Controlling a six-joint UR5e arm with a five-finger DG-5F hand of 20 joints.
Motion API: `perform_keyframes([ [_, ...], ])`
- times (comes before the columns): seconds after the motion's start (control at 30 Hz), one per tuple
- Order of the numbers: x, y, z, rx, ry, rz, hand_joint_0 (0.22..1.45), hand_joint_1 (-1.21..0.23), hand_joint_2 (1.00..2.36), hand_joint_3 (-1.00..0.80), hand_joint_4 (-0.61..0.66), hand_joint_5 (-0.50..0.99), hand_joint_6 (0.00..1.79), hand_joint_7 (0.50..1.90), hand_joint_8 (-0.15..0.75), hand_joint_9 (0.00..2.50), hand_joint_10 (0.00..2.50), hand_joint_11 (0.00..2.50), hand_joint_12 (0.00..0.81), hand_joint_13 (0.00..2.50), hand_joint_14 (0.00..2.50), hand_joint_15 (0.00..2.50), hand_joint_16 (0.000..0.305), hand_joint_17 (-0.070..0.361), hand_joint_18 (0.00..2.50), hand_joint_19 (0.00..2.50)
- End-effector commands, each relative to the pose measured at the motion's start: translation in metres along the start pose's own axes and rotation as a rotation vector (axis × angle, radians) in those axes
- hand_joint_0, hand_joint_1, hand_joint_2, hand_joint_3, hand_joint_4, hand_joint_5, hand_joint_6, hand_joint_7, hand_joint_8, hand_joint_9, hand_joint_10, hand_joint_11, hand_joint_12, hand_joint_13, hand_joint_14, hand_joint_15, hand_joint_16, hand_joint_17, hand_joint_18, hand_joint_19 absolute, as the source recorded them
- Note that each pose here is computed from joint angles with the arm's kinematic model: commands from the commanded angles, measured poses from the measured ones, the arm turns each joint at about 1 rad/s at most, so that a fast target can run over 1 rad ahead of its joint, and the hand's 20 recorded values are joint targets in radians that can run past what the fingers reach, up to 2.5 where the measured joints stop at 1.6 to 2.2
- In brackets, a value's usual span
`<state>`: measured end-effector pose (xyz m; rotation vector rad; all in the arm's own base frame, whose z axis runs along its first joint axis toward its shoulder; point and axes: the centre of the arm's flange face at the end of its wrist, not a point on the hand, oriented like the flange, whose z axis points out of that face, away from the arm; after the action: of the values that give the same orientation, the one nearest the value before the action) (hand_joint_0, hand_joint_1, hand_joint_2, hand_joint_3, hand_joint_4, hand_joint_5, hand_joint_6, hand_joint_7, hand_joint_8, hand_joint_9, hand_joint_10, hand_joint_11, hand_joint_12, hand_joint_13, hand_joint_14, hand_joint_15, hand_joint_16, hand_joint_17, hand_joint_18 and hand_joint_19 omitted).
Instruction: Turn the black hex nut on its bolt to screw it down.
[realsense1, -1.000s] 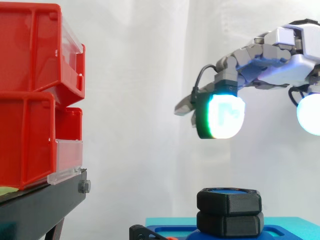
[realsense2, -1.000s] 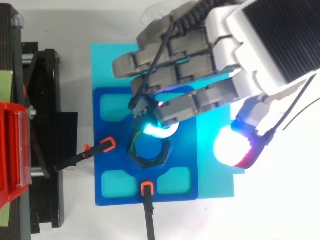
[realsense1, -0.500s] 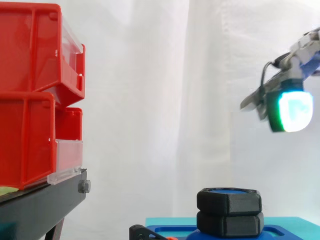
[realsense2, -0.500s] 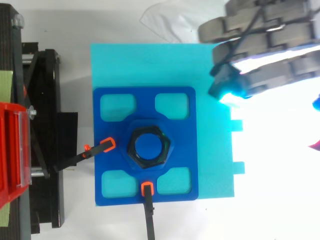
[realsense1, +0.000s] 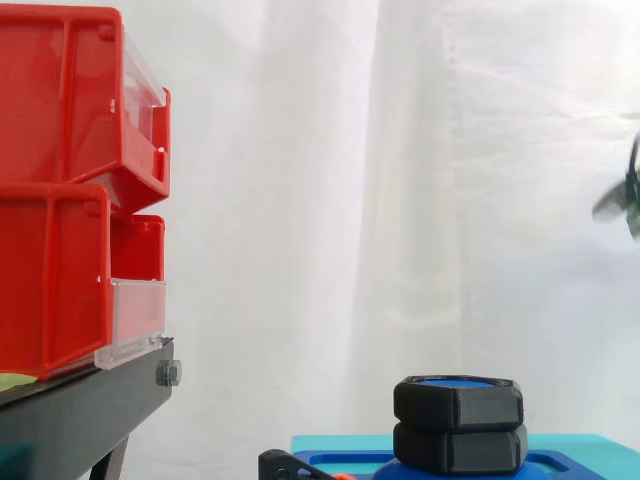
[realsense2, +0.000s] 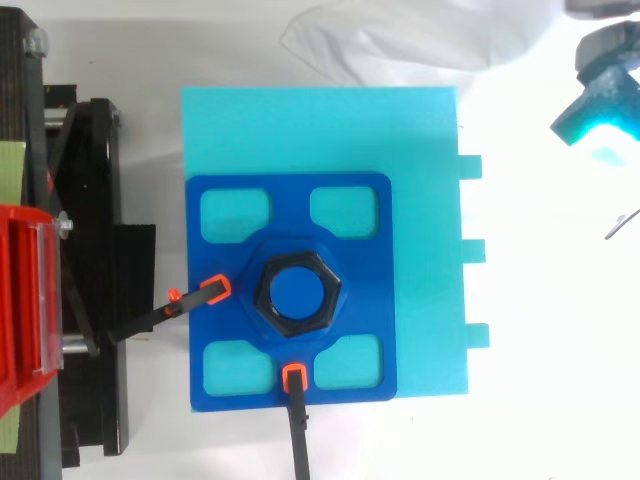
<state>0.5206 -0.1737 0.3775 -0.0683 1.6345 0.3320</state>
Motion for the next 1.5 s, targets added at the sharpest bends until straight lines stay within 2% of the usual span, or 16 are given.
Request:
perform_keyframes([
  [0.0, 0.009, -0.005, -0.005, 0.085, 0.013, 0.188, 0.49, -0.54, 1.0, -0.5, 0.35, -0.14, 0.5, 0.95, 0.361, 0.59, 0.01, 0.32, 0.4, 0.29, 0.0, 0.05, 0.062, 0.139, 0.45, 0.47],
  [0.07, 0.011, -0.006, -0.004, 0.106, 0.012, 0.243, 0.49, -0.55, 1.0, -0.5, 0.35, -0.14, 0.5, 0.95, 0.361, 0.6, 0.01, 0.33, 0.402, 0.29, 0.0, 0.05, 0.062, 0.139, 0.45, 0.47],
  [0.1, 0.01, -0.007, -0.004, 0.123, 0.004, 0.295, 0.5, -0.55, 1.0, -0.5, 0.35, -0.14, 0.5, 0.95, 0.361, 0.59, 0.01, 0.32, 0.401, 0.29, 0.0, 0.04, 0.062, 0.14, 0.45, 0.47],
  [0.13, 0.01, -0.008, -0.004, 0.144, -0.004, 0.392, 0.5, -0.55, 1.0, -0.5, 0.35, -0.14, 0.5, 0.95, 0.363, 0.59, 0.01, 0.32, 0.403, 0.29, 0.0, 0.04, 0.062, 0.14, 0.45, 0.47],
  [0.17, 0.01, -0.008, -0.005, 0.15, -0.004, 0.421, 0.5, -0.55, 1.0, -0.5, 0.35, -0.14, 0.5, 0.94, 0.362, 0.59, 0.01, 0.32, 0.402, 0.29, 0.0, 0.04, 0.062, 0.14, 0.45, 0.47],
  [0.2, 0.012, -0.008, -0.006, 0.165, 0.006, 0.514, 0.5, -0.55, 1.0, -0.5, 0.34, -0.14, 0.5, 0.94, 0.358, 0.59, 0.01, 0.32, 0.397, 0.28, 0.0, 0.04, 0.061, 0.138, 0.44, 0.46],
  [0.23, 0.013, -0.008, -0.007, 0.173, 0.012, 0.551, 0.5, -0.55, 1.0, -0.5, 0.34, -0.14, 0.5, 0.93, 0.356, 0.57, 0.01, 0.31, 0.396, 0.26, 0.0, 0.03, 0.062, 0.139, 0.41, 0.46],
  [0.27, 0.016, -0.007, -0.008, 0.185, 0.021, 0.613, 0.5, -0.55, 1.0, -0.5, 0.33, -0.15, 0.5, 0.91, 0.356, 0.56, 0.01, 0.3, 0.393, 0.24, 0.0, 0.03, 0.062, 0.138, 0.36, 0.45],
  [0.33, 0.016, -0.007, -0.009, 0.19, 0.022, 0.637, 0.5, -0.56, 1.0, -0.5, 0.32, -0.15, 0.5, 0.88, 0.35, 0.52, 0.01, 0.28, 0.393, 0.19, 0.0, 0.01, 0.062, 0.139, 0.32, 0.43],
  [0.43, 0.019, -0.006, -0.012, 0.21, 0.038, 0.744, 0.5, -0.56, 1.0, -0.5, 0.28, -0.17, 0.5, 0.82, 0.32, 0.4, 0.0, 0.23, 0.376, 0.08, 0.0, 0.01, 0.06, 0.134, 0.2, 0.43],
  [0.53, 0.021, -0.004, -0.014, 0.224, 0.058, 0.818, 0.49, -0.51, 1.0, -0.5, 0.24, -0.19, 0.5, 0.77, 0.289, 0.27, 0.0, 0.17, 0.356, 0.0, 0.0, 0.01, 0.054, 0.123, 0.01, 0.44],
  [0.6, 0.021, -0.004, -0.014, 0.225, 0.057, 0.822, 0.48, -0.47, 1.0, -0.5, 0.23, -0.23, 0.5, 0.73, 0.246, 0.06, 0.0, 0.11, 0.337, 0.0, 0.0, 0.03, 0.053, 0.119, 0.0, 0.45],
  [0.67, 0.021, -0.004, -0.015, 0.223, 0.058, 0.823, 0.48, -0.46, 1.0, -0.5, 0.22, -0.24, 0.5, 0.71, 0.239, 0.0, 0.0, 0.07, 0.34, 0.0, 0.0, 0.03, 0.053, 0.119, 0.0, 0.45],
  [0.9, 0.021, -0.004, -0.014, 0.221, 0.053, 0.817, 0.43, -0.41, 1.0, -0.5, 0.21, -0.28, 0.5, 0.62, 0.238, 0.0, 0.0, 0.03, 0.363, 0.0, 0.0, 0.03, 0.057, 0.129, 0.0, 0.47],
  [1.3, 0.02, -0.005, -0.014, 0.222, 0.051, 0.816, 0.41, -0.33, 1.0, -0.5, 0.2, -0.29, 0.5, 0.63, 0.232, 0.0, 0.0, 0.03, 0.361, 0.0, 0.0, 0.03, 0.058, 0.13, 0.0, 0.46],
  [1.47, 0.021, -0.004, -0.014, 0.221, 0.051, 0.815, 0.42, -0.31, 1.0, -0.5, 0.23, -0.28, 0.5, 0.63, 0.273, 0.0, 0.0, 0.02, 0.39, 0.0, 0.0, 0.02, 0.063, 0.142, 0.0, 0.42],
])
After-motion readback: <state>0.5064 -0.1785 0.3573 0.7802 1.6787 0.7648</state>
